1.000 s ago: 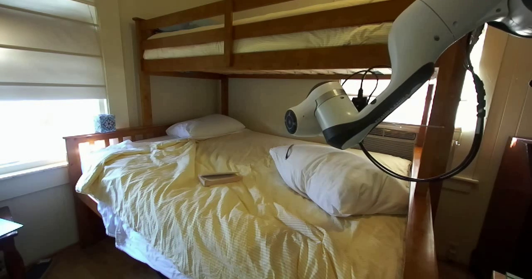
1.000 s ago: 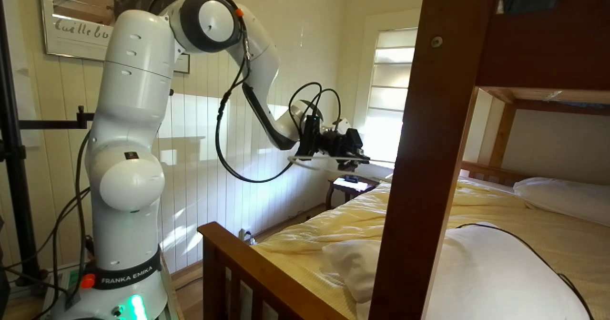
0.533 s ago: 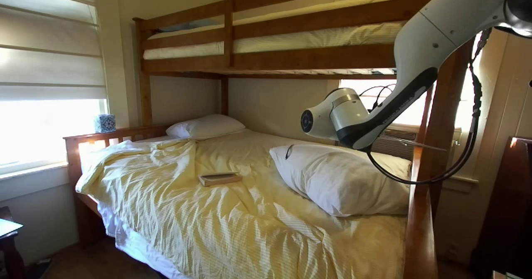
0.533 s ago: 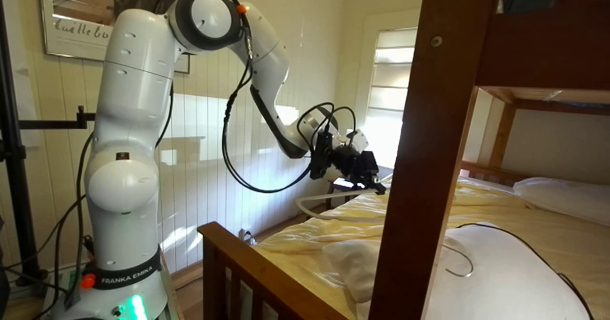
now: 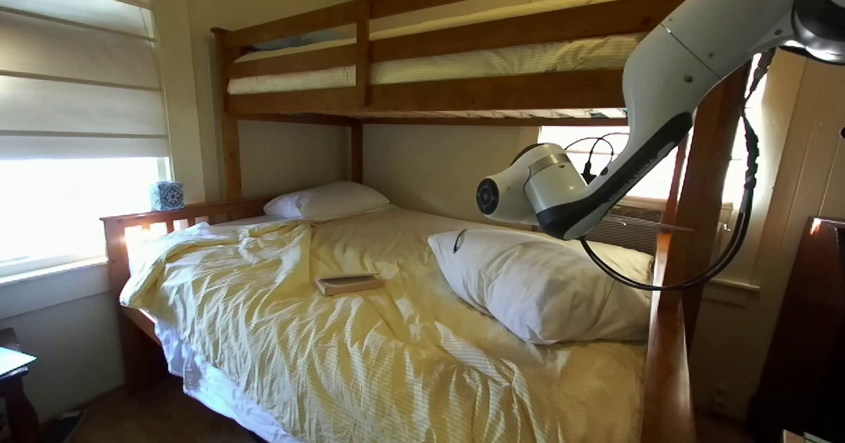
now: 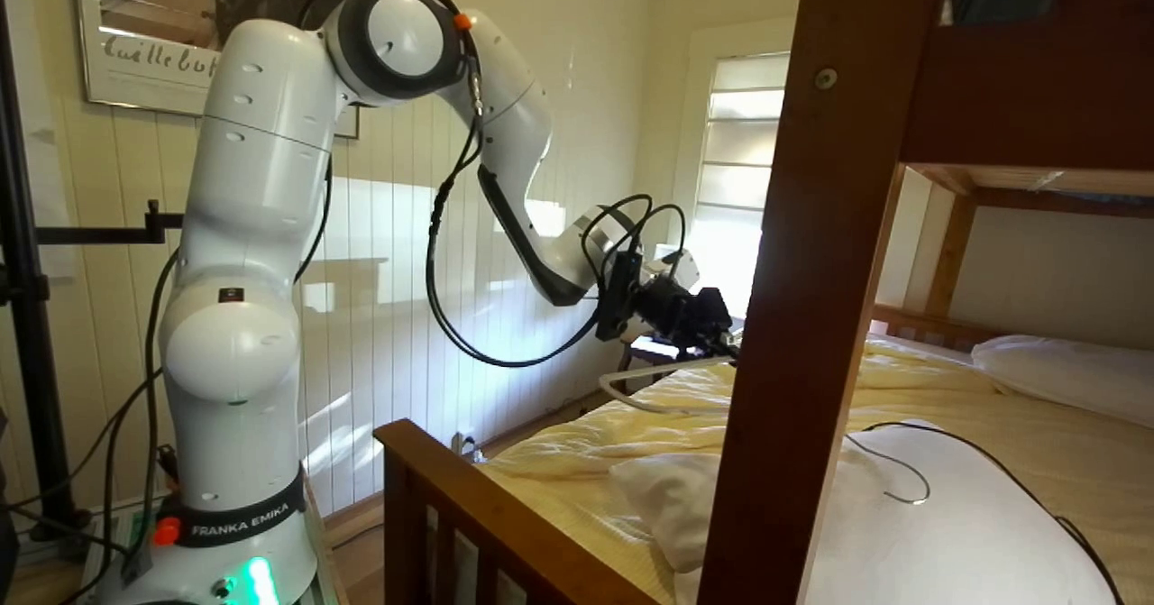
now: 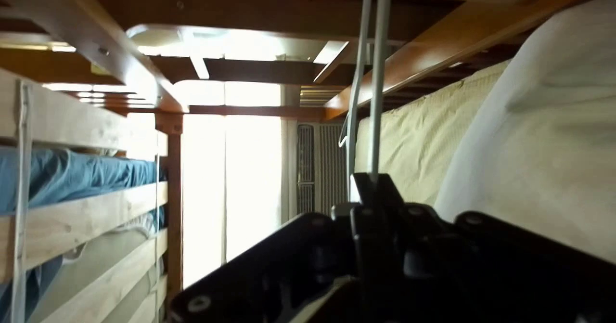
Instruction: Hang the coat hanger on the hook
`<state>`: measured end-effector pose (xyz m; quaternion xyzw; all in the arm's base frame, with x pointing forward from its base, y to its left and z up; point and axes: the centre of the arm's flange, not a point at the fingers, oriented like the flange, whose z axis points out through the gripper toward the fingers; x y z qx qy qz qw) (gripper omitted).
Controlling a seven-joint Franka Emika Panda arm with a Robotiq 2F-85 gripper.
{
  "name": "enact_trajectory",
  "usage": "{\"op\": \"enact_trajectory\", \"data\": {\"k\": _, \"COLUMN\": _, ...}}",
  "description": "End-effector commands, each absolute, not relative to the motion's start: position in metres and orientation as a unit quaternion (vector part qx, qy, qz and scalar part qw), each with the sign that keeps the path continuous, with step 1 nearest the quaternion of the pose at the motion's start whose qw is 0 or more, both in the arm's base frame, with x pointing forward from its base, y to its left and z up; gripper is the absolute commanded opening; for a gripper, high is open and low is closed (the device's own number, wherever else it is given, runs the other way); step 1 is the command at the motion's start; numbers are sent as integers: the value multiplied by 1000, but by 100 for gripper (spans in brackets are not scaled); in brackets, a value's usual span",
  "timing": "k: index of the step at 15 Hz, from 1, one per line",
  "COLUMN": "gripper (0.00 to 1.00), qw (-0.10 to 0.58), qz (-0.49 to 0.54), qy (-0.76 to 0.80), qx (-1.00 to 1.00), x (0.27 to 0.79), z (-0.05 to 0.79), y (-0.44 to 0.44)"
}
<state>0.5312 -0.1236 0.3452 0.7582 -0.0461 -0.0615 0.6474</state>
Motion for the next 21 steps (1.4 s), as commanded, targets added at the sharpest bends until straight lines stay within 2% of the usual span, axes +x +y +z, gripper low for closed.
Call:
{"op": "enact_trajectory", "data": {"k": 1, "gripper": 1, "qw": 685, "qz": -71, "qy": 40, "qx": 724, "x": 568, "z": 343, "y": -124}}
{"op": "enact_trajectory", "data": {"k": 4, "gripper": 1, "qw": 708, "qz": -78, "qy": 106, "qx": 694, "x": 590, "z": 331, "y": -128}}
{"op": "enact_trajectory", "data": {"k": 6, "gripper": 1, "qw": 695, "qz": -70, "qy": 132, "qx": 703, "x": 602, "z": 320, "y": -134}}
{"op": "enact_trajectory", "data": {"k": 11, "gripper": 1, "qw": 726, "qz": -66, "qy": 113, "qx": 675, "x": 621, "z": 301, "y": -155}}
{"op": "enact_trajectory", "data": {"k": 12, "gripper": 29, "qw": 729, "qz": -72, "qy": 110, "qx": 672, "x": 623, "z": 298, "y": -158}}
{"op": "enact_trajectory", "data": {"k": 13, "gripper": 32, "qw": 730, "qz": -79, "qy": 107, "qx": 670, "x": 625, "z": 293, "y": -160}}
{"op": "enact_trajectory", "data": {"k": 15, "gripper": 43, "qw": 729, "qz": -88, "qy": 101, "qx": 671, "x": 627, "z": 289, "y": -162}}
{"op": "enact_trajectory", "data": {"k": 19, "gripper": 72, "qw": 701, "qz": -88, "qy": 111, "qx": 699, "x": 628, "z": 294, "y": -144}}
{"op": "enact_trajectory", "data": {"k": 21, "gripper": 86, "qw": 668, "qz": -39, "qy": 90, "qx": 737, "x": 626, "z": 314, "y": -120}}
